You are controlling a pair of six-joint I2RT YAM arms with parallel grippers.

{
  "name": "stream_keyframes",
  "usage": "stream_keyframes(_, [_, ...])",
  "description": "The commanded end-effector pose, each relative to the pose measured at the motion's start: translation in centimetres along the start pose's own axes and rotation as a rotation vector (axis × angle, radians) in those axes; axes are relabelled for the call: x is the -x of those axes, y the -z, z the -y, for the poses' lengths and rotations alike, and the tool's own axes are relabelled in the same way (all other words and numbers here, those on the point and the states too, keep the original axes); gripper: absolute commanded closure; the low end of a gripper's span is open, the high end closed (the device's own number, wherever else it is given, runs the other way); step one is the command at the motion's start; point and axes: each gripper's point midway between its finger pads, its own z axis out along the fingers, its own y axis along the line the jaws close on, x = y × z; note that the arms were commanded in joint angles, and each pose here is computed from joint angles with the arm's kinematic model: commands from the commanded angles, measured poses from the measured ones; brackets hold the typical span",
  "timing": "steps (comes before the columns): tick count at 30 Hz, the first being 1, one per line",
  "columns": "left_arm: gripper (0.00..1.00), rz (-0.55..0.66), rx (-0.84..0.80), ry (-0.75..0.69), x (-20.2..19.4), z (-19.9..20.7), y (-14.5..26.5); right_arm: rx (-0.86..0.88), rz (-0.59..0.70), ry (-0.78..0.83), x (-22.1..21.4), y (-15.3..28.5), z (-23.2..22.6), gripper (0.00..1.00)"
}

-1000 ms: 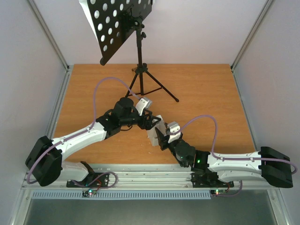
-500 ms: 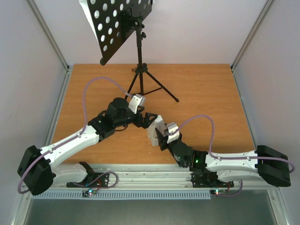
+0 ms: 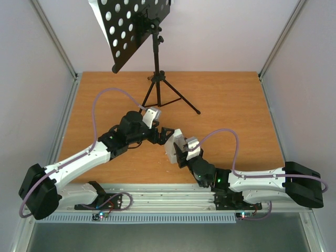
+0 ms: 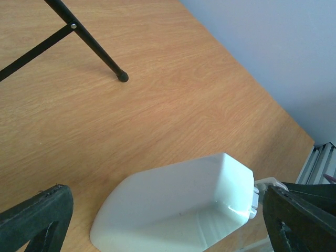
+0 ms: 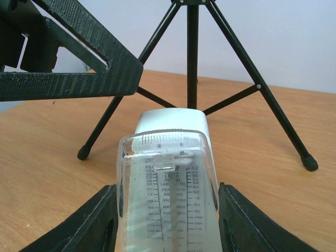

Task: Pack up the instrument practice props
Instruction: Adjust the cover of the metronome on the metronome.

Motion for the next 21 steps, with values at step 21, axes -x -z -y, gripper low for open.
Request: stream_keyframes(21, [0.01,0.035,0.000,0.012,0.60,-0.15,0.56,-0.096,0.054,-0.096,2.01,-0.64,0.46,0.55])
